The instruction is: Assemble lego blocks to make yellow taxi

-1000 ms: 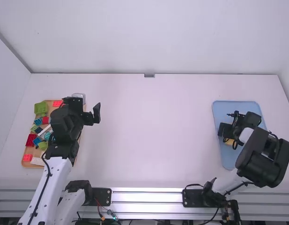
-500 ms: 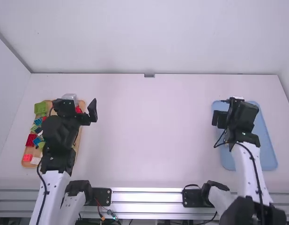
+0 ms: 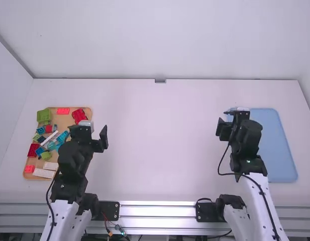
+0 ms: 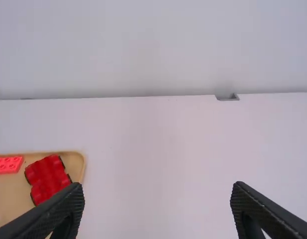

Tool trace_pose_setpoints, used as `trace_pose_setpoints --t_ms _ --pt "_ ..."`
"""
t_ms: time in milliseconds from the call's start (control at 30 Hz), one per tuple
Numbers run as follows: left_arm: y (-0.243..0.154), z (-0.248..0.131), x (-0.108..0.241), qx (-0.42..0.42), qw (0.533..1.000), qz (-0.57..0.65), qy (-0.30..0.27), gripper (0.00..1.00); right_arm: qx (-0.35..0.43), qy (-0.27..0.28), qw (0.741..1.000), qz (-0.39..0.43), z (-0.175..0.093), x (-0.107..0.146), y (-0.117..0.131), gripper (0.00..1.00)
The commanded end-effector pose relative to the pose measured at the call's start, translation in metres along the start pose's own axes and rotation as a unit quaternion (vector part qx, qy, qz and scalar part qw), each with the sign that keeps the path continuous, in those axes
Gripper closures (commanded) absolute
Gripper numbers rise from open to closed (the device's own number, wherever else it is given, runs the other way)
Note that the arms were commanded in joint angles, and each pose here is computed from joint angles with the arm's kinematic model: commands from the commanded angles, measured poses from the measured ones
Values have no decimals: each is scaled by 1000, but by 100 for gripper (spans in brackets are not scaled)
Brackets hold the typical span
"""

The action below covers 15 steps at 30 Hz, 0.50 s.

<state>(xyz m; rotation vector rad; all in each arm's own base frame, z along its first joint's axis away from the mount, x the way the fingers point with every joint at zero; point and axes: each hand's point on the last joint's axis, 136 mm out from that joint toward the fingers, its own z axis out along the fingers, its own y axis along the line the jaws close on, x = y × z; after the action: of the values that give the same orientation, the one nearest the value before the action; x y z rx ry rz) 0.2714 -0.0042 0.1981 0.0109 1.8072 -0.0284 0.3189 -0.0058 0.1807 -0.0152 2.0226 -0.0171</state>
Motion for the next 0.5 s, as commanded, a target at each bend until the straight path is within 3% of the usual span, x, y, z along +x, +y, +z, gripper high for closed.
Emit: trace_pose_setpoints --t_ms 0,400,467 --pt "4 -3 11 -13 1000 4 -5 29 -11 -7 1000 9 -6 9 9 27" --pt "5 -5 81 -13 1000 4 -6 56 -11 -7 1000 9 -21 77 10 54" --pt "5 -7 72 -13 1000 4 -27 60 -11 -7 1000 9 -21 89 10 58"
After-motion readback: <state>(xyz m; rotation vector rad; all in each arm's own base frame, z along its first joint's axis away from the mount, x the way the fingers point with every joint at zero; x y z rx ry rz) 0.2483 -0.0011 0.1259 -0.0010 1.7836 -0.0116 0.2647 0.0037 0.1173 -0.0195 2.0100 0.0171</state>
